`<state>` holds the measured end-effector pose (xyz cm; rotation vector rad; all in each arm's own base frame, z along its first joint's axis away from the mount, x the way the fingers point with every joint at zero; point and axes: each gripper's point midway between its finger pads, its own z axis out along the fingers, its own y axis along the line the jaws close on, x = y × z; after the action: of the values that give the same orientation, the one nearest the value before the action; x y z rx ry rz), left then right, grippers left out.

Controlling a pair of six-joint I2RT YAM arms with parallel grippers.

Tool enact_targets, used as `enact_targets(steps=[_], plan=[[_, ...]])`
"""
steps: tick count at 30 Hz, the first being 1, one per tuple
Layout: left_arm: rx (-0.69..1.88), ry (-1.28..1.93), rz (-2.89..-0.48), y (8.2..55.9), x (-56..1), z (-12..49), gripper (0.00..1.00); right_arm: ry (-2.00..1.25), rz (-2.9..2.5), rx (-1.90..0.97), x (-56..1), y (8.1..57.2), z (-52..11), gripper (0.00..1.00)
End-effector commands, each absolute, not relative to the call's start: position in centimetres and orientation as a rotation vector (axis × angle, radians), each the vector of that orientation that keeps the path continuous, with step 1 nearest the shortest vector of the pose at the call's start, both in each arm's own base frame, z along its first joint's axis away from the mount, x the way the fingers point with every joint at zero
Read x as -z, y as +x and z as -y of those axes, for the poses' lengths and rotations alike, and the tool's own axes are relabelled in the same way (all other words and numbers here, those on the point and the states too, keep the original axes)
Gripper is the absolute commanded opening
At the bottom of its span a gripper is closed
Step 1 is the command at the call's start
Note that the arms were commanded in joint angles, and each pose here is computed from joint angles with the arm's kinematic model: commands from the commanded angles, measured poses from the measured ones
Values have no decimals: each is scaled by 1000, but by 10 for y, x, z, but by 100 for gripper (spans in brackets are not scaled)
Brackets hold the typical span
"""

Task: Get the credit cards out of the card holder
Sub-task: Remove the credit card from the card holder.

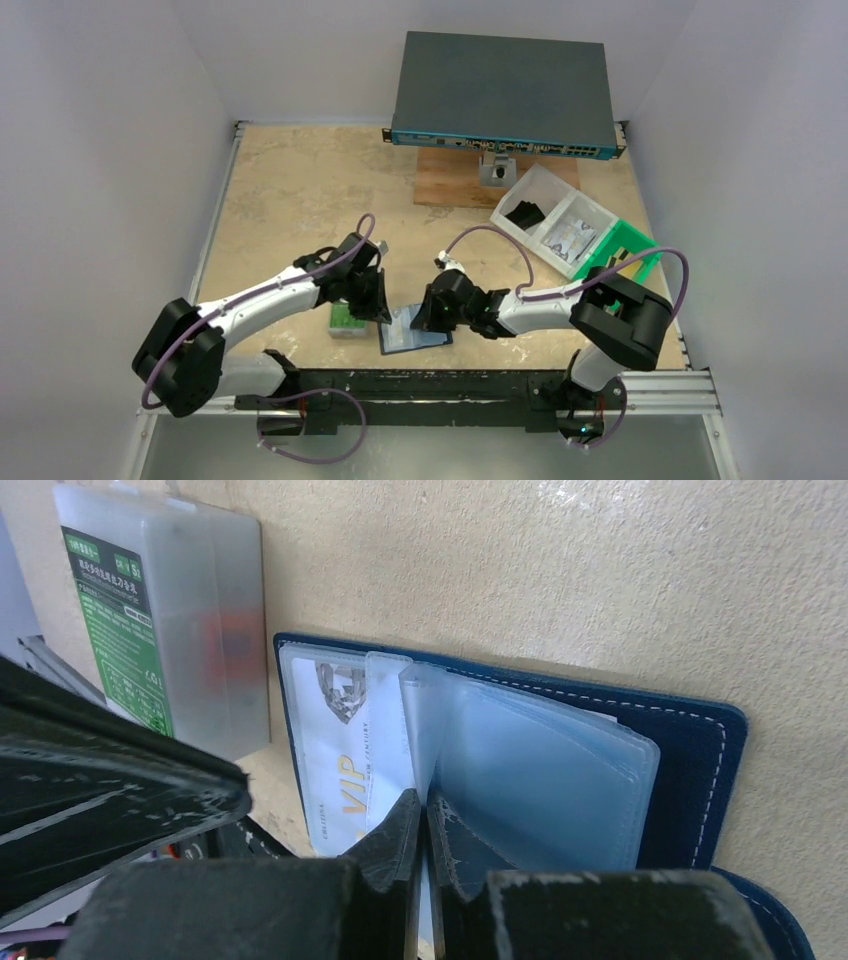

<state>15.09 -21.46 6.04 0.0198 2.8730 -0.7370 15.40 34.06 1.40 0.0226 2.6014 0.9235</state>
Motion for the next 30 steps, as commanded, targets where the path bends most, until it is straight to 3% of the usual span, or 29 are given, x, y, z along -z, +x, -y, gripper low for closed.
enact_targets(steps=[1, 12, 17, 22, 30], plan=[[817, 78, -2816, 167, -66, 239, 0, 21, -2675, -855, 7, 144, -317, 3], [746, 80, -2917, 162, -31, 241, 0, 65, -2631, -1041, -9, 149, -318, 8], [733, 77, -2930, 161, -26, 240, 0, 33, -2583, -1125, -31, 152, -329, 17], [729, 85, -2934, 161, -24, 240, 0, 14, -2538, -1107, -53, 162, -332, 28], [786, 130, -2908, 163, -35, 251, 0, 26, -2503, -1034, -70, 172, -325, 29]])
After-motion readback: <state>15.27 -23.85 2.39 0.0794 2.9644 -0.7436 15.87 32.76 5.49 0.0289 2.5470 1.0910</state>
